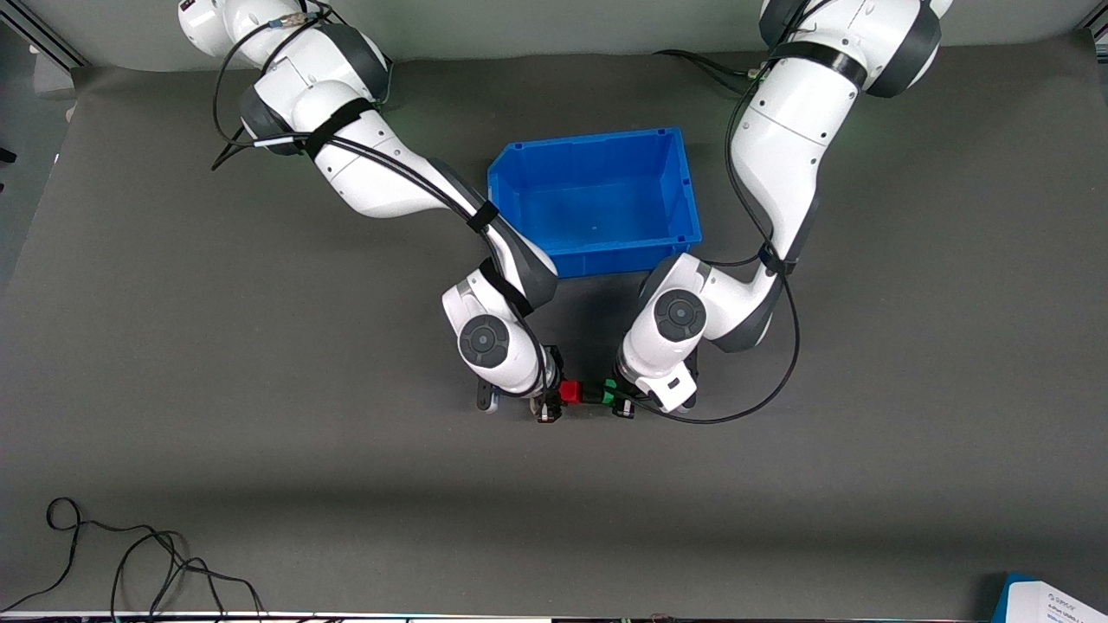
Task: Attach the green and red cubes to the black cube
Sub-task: 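Press the green cube against the black cube and open the left gripper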
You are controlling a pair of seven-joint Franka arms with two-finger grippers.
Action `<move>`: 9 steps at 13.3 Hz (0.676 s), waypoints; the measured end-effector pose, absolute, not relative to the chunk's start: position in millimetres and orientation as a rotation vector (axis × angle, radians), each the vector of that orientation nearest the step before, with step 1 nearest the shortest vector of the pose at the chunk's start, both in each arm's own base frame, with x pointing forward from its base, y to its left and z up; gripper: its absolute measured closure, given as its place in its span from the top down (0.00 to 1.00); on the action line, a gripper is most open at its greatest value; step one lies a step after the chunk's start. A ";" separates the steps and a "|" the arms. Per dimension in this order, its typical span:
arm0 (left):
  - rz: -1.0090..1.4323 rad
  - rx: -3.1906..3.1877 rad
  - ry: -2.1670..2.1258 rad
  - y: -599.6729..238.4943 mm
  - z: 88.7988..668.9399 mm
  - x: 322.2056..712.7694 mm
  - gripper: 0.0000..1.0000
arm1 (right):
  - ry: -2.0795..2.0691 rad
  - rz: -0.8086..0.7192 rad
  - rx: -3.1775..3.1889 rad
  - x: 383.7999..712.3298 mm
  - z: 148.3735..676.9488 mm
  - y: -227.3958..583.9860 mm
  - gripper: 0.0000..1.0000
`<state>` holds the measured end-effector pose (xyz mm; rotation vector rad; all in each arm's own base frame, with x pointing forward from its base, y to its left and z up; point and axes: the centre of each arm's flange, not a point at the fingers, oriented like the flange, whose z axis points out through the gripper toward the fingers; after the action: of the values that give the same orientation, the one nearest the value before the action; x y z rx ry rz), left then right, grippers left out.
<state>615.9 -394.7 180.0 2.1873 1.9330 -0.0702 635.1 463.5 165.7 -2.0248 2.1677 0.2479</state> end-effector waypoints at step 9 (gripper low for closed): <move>0.034 2.206 1.949 -371.4 200.5 646.9 1.00 | 2.171 0.246 -2.025 635.4 163.9 462.4 0.44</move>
<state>646.9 -371.4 200.5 2.2056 1.9489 0.0337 635.4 462.4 163.9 -2.0252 2.1709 0.2461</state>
